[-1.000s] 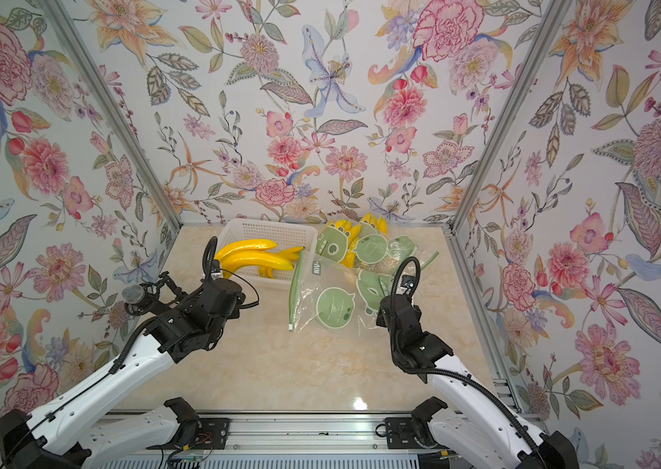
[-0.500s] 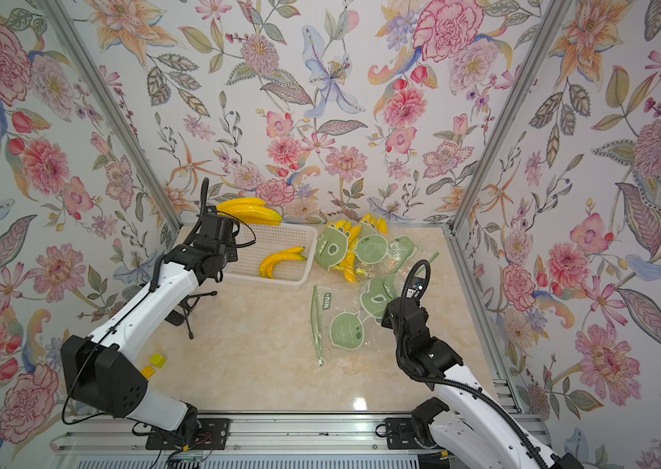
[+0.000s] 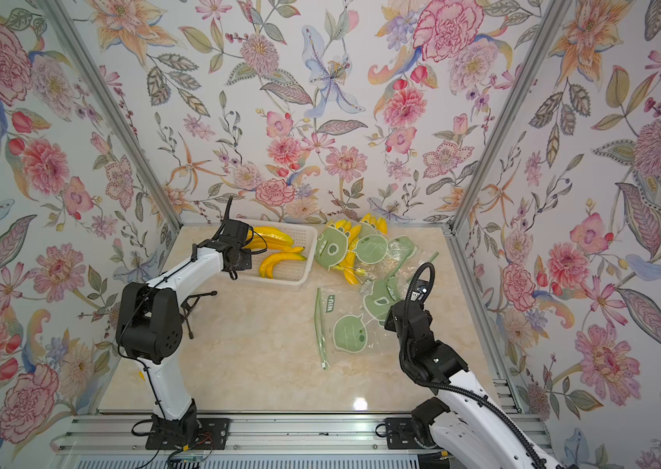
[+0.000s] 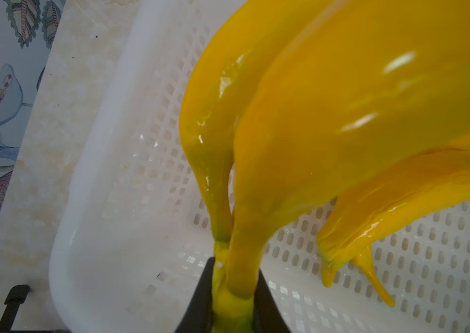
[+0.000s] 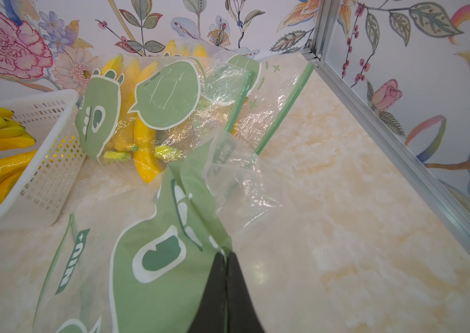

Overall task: Open the zip-top bag and take out the banana
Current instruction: Place the banana in the basket, then place the zipper food storage bag at the center of the board.

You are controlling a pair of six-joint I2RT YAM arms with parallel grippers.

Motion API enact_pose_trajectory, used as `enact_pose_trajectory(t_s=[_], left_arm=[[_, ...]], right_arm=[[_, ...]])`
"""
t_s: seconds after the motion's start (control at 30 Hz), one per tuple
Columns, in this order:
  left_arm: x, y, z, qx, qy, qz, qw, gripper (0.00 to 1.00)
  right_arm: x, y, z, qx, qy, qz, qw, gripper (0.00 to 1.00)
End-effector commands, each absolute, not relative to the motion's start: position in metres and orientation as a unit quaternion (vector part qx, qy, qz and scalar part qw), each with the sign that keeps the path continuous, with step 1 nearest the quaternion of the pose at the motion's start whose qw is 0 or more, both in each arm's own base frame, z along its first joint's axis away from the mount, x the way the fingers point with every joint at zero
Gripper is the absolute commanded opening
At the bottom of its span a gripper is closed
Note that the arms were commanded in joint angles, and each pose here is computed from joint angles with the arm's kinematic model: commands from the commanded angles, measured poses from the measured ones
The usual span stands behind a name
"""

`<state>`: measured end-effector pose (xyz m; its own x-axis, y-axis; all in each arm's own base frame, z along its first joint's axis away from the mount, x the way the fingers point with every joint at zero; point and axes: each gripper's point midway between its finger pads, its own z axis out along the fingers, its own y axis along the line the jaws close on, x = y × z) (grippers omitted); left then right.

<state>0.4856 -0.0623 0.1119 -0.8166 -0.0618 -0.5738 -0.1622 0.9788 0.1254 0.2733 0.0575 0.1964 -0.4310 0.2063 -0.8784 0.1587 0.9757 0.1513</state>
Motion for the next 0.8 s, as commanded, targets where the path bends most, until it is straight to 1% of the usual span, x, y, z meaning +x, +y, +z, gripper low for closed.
enact_pose_trajectory(t_s=[0.0,0.2,0.33,0.47,0.7,0.77], left_arm=[[0.502,-0.066,0.108,-0.063,0.947,0.065,0.309,0.16],[0.505,-0.075,0.099,-0.055,0.949,0.043,0.306,0.28],[0.503,-0.079,0.104,-0.051,0.948,0.028,0.313,0.33],[0.499,-0.083,0.124,-0.048,0.942,0.015,0.333,0.39],[0.476,-0.084,0.169,-0.053,0.924,0.010,0.379,0.46],[0.467,-0.085,0.181,-0.055,0.917,0.004,0.395,0.54]], right_arm=[[0.266,0.046,0.184,0.109,0.853,-0.006,0.510,0.00],[0.260,0.030,0.173,0.127,0.857,-0.036,0.498,0.00],[0.259,0.012,0.173,0.156,0.853,-0.053,0.495,0.00],[0.261,-0.015,0.166,0.189,0.859,-0.075,0.470,0.00],[0.255,-0.083,0.164,0.287,0.844,-0.113,0.438,0.00],[0.253,-0.100,0.167,0.325,0.833,-0.105,0.435,0.00]])
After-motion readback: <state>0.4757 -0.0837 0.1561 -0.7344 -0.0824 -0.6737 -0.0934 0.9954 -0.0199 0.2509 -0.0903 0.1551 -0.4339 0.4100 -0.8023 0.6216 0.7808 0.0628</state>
